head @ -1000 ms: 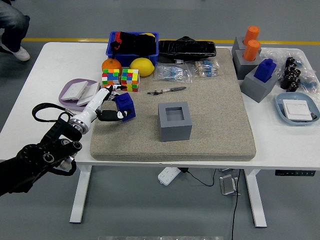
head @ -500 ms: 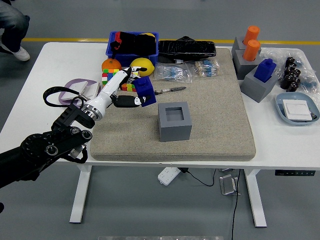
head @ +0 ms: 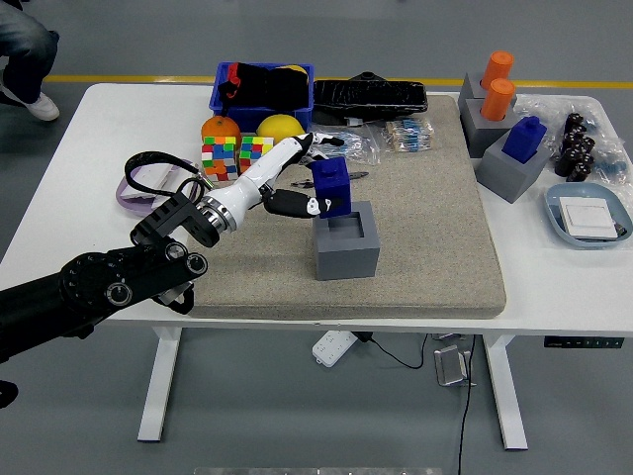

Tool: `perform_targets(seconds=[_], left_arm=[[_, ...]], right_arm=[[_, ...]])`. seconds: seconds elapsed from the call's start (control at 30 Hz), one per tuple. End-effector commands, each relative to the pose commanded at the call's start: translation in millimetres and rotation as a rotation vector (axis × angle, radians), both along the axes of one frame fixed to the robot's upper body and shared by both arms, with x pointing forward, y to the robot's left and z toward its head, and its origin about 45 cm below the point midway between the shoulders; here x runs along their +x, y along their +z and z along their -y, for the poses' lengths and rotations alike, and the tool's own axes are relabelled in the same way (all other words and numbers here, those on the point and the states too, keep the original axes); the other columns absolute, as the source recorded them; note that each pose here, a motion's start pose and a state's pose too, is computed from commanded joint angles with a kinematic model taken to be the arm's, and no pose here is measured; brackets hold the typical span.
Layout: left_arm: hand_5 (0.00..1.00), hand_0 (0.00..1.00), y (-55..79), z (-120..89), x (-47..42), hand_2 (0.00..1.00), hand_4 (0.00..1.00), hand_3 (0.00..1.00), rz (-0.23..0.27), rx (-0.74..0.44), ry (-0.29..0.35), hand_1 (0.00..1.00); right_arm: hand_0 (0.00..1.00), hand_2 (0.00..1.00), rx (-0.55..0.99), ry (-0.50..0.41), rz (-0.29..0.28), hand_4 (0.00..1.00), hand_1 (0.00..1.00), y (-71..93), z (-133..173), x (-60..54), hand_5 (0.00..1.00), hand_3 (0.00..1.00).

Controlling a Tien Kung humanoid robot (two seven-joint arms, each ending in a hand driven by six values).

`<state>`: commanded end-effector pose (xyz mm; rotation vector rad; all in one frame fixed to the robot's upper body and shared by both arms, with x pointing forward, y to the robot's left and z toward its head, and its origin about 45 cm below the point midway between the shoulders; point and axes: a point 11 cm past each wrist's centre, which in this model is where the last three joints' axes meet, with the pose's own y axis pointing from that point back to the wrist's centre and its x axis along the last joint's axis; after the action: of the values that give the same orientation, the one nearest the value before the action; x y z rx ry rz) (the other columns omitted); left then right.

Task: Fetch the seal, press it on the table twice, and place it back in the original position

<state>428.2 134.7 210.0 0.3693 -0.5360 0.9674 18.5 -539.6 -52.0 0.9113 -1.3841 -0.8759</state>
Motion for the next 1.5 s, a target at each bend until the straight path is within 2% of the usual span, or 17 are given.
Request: perform_targets(seconds=[0.3,0.53,0.83,1.5], left_arm=[[0.002,0.725,-3.0,9.2,-0.7,0.405,0.665,0.846,-0.013,0.022,-0.023,0.411],[0.002,0.725,-12.6,14.3,-4.8,0.405,0.666,0.846,-0.039,0.041,-0.039,0.412],[0.002,0.725,-21.7,14.1,-4.9,0.406,0.674,0.846,-0.049,0.064,-0.037,0.411],[0.002,0.723,-22.6,17.0,-0.8,0.409,0.675,0.849,-0.048,0.058,-0.021,0.413]], right_arm=[[0.774,0.684,-0.003,0.002,-0.005,0.711,0.677,0.8,1.6,-1.2,0.343,0.632],[0.774,0.683,-0.004,0.007,-0.010,0.711,0.677,1.0,2.0,-2.3,0.344,0.631],[0.774,0.683,-0.009,0.015,-0.018,0.711,0.677,2.4,4.4,-4.0,0.344,0.632],[0.775,0.683,-0.011,0.020,-0.014,0.711,0.677,3.4,5.4,-0.2,0.342,0.632]])
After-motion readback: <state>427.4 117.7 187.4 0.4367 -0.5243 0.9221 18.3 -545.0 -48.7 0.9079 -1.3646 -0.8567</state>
